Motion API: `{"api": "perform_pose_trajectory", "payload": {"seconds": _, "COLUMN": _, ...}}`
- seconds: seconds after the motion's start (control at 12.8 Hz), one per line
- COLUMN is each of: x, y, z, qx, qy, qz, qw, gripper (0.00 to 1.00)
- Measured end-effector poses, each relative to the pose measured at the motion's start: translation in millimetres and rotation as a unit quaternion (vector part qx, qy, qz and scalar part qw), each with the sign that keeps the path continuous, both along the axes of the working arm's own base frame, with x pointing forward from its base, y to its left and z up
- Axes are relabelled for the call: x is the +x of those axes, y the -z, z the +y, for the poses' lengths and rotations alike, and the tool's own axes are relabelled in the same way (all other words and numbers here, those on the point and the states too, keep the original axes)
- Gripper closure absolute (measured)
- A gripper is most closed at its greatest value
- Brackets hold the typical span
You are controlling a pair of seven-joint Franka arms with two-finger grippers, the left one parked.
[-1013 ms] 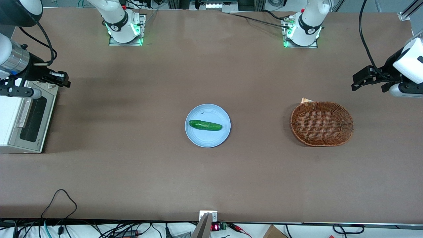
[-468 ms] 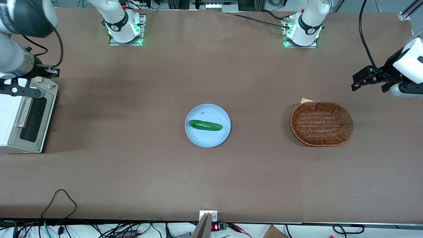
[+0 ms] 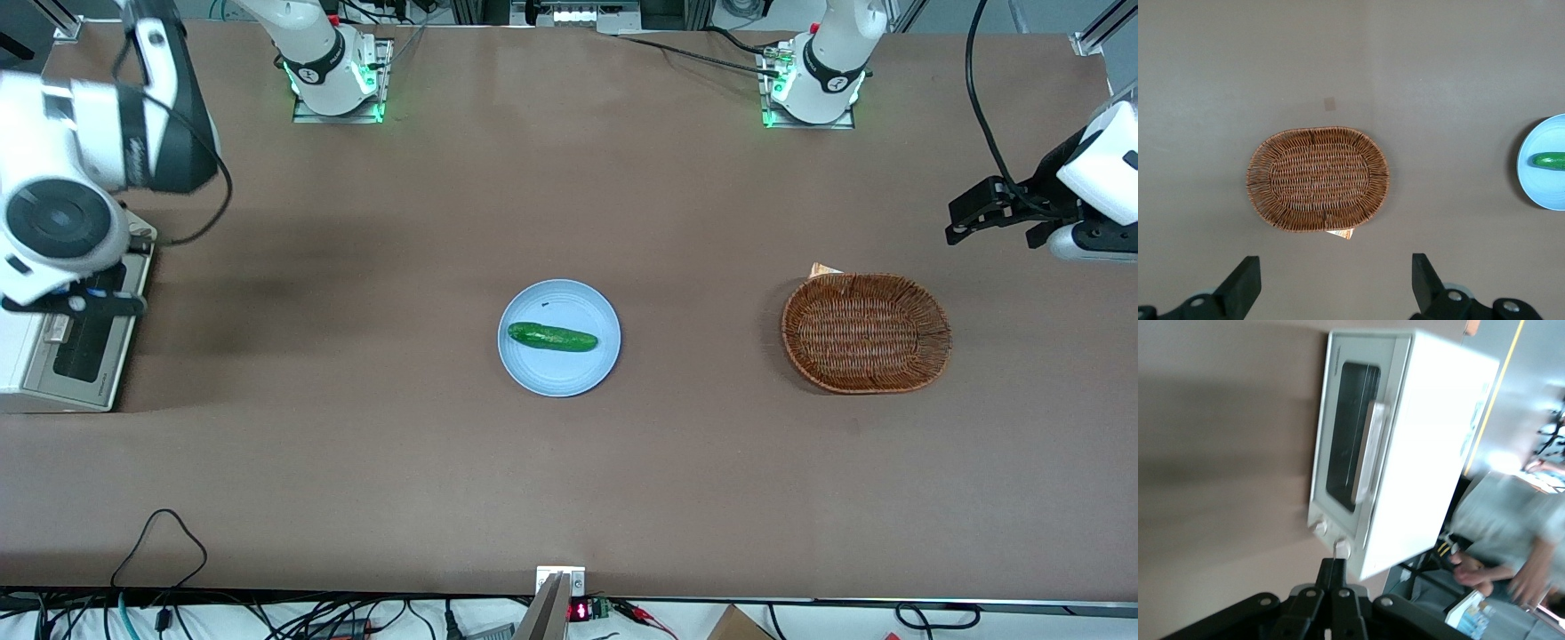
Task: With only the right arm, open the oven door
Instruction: 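Move the right gripper down to the oven door handle and grasp it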
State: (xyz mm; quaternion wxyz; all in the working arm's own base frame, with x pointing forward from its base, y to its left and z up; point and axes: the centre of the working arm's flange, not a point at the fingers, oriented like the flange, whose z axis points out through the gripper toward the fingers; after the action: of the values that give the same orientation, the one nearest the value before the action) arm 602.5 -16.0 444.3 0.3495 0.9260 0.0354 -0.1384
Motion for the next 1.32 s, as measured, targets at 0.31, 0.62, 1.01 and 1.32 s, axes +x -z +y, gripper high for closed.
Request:
{"api": "perform_pose_trajectory", "payload": {"seconds": 0.31, "x": 22.2, "y": 40.7, "z": -33.8, "qx": -0.025, "qy": -0.013, "qz": -0.048, "qw": 0.9984, "gripper": 0.99}}
{"api": "perform_pose_trajectory", "payload": {"seconds": 0.62, "x": 27.8, "y": 89.2, "z": -61.5, "qx": -0.095, "qy": -0.019, "qz": -0.064, "qw": 0.9932, "gripper": 0.99}}
{"api": "perform_pose_trajectory", "payload": {"seconds": 1.01, "x": 18.3, "y": 122.5, "z": -79.4, "qx": -0.142, "qy": -0.014, "qz": -0.073, "qw": 0.9870, "gripper": 0.99}}
{"api": "perform_pose_trajectory", "payload": {"seconds": 1.32, "x": 11.6, "y": 132.5, "z": -99.7, "qx": -0.136, "qy": 0.000, "qz": -0.079, "qw": 0.9875, "gripper": 0.98}}
